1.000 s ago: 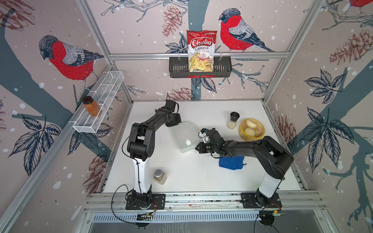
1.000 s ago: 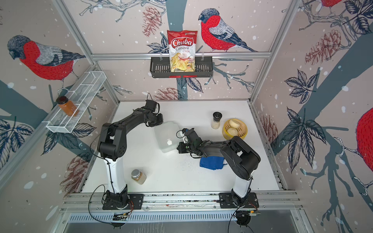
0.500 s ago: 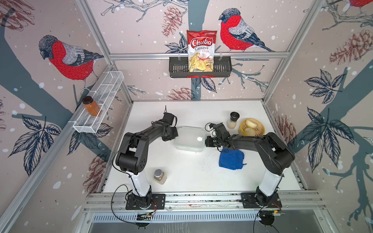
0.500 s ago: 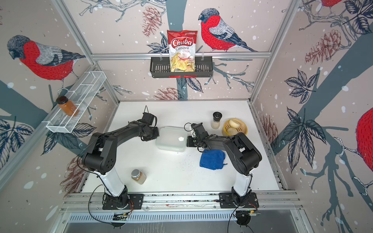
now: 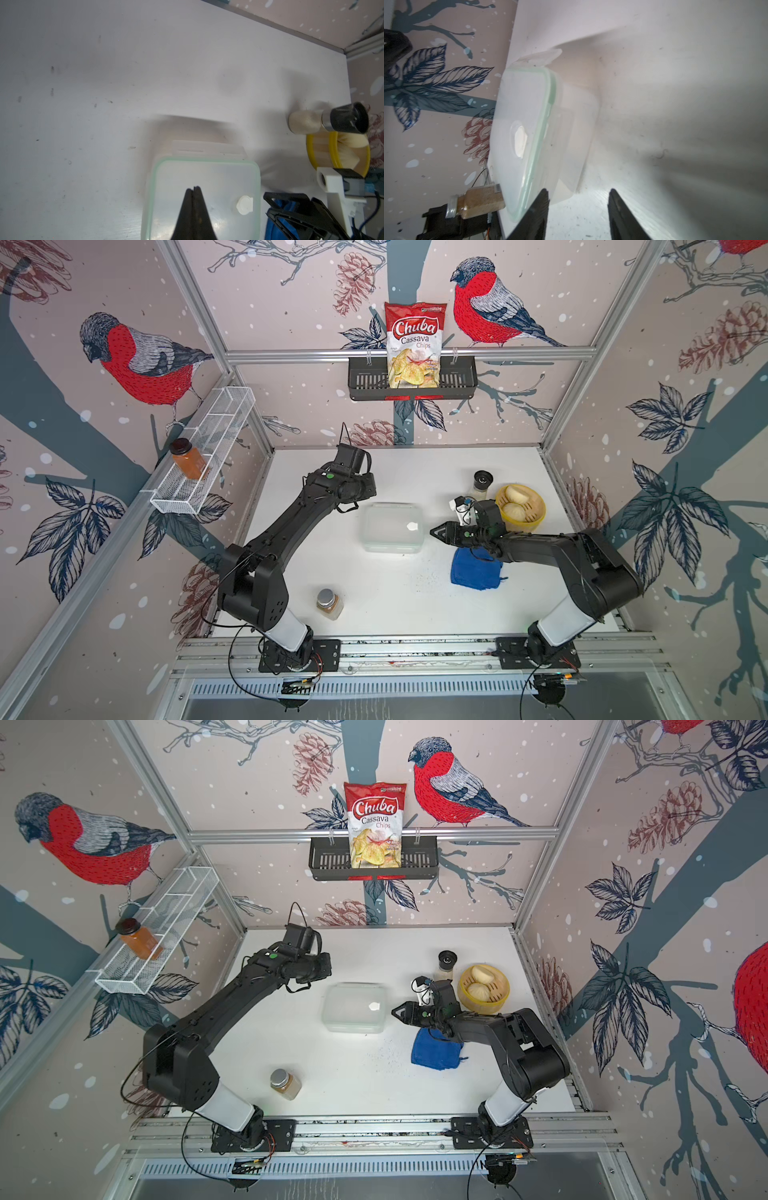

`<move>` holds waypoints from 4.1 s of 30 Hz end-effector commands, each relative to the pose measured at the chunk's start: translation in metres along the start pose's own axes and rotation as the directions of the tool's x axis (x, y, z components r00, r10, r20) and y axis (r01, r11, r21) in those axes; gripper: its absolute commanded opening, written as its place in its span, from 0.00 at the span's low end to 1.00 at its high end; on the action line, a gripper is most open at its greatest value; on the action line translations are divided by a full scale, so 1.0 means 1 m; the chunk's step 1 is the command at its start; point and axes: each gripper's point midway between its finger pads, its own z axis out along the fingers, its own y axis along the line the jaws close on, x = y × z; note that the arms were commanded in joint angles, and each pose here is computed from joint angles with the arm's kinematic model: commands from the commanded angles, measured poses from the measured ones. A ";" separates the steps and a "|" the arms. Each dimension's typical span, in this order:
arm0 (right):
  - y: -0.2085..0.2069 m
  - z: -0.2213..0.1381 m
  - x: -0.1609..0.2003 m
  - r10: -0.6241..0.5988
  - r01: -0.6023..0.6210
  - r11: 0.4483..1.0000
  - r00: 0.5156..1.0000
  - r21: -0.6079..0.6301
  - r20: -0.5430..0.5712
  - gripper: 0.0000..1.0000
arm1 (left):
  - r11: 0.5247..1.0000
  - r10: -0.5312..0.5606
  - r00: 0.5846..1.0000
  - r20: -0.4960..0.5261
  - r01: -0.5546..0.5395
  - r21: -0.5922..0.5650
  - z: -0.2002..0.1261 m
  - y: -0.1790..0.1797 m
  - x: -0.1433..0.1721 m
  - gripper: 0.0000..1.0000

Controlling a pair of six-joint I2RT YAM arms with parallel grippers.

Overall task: Wipe the insides of the lunch boxes
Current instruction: Adjust the lunch box at the center of the board, then open the fastener of the lunch box.

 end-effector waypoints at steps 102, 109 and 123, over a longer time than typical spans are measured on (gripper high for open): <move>-0.019 0.046 0.003 0.051 -0.044 0.989 0.998 0.138 -0.042 0.00 | 0.995 -0.014 0.885 -0.465 0.056 0.077 0.124 0.006 0.194 0.00; -0.009 0.044 -0.008 0.016 -0.005 0.987 0.998 0.160 -0.064 0.58 | 0.995 -0.010 0.886 -0.464 0.055 0.083 0.123 0.004 0.193 0.00; 0.018 -0.007 -0.037 -0.003 -0.007 0.993 0.996 0.120 0.088 0.68 | 0.991 0.027 0.914 -0.404 0.028 0.131 0.105 -0.024 0.152 0.00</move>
